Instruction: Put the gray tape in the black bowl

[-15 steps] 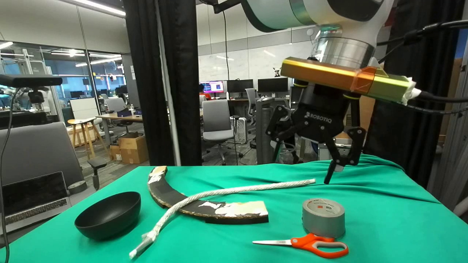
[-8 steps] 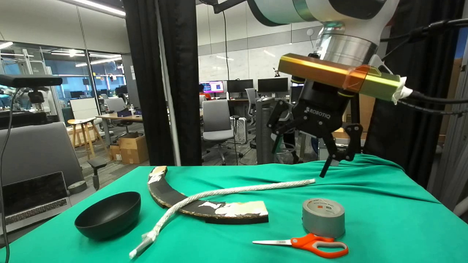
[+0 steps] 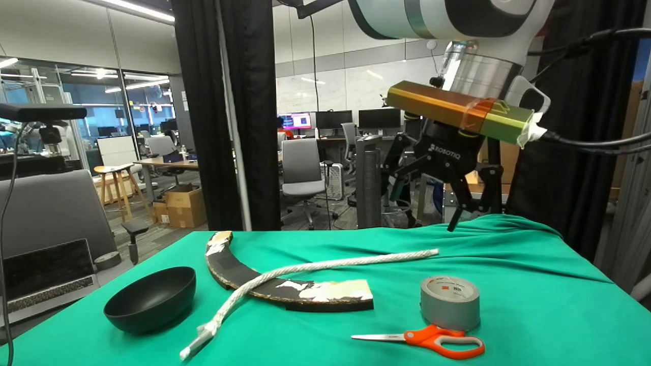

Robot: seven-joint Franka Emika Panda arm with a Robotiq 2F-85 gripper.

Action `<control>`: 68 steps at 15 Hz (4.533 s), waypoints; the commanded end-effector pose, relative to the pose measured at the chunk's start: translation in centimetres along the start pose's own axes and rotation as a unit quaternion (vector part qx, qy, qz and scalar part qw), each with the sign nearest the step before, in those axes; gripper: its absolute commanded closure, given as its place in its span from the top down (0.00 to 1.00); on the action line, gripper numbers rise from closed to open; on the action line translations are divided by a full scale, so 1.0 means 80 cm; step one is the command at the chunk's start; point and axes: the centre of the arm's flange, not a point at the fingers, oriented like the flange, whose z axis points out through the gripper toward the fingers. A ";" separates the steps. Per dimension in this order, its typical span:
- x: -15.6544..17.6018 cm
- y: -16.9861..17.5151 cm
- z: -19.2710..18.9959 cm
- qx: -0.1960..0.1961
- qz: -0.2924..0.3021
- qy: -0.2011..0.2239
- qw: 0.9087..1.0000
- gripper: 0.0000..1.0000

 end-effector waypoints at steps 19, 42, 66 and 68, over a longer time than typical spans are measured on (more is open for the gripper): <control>0.083 0.055 0.107 -0.120 0.109 0.013 0.987 1.00; 0.111 0.105 0.180 -0.141 0.132 0.020 0.981 0.66; 0.063 0.044 0.020 -0.068 0.046 0.023 0.996 0.12; 0.045 0.018 -0.001 -0.044 0.016 0.010 0.999 0.12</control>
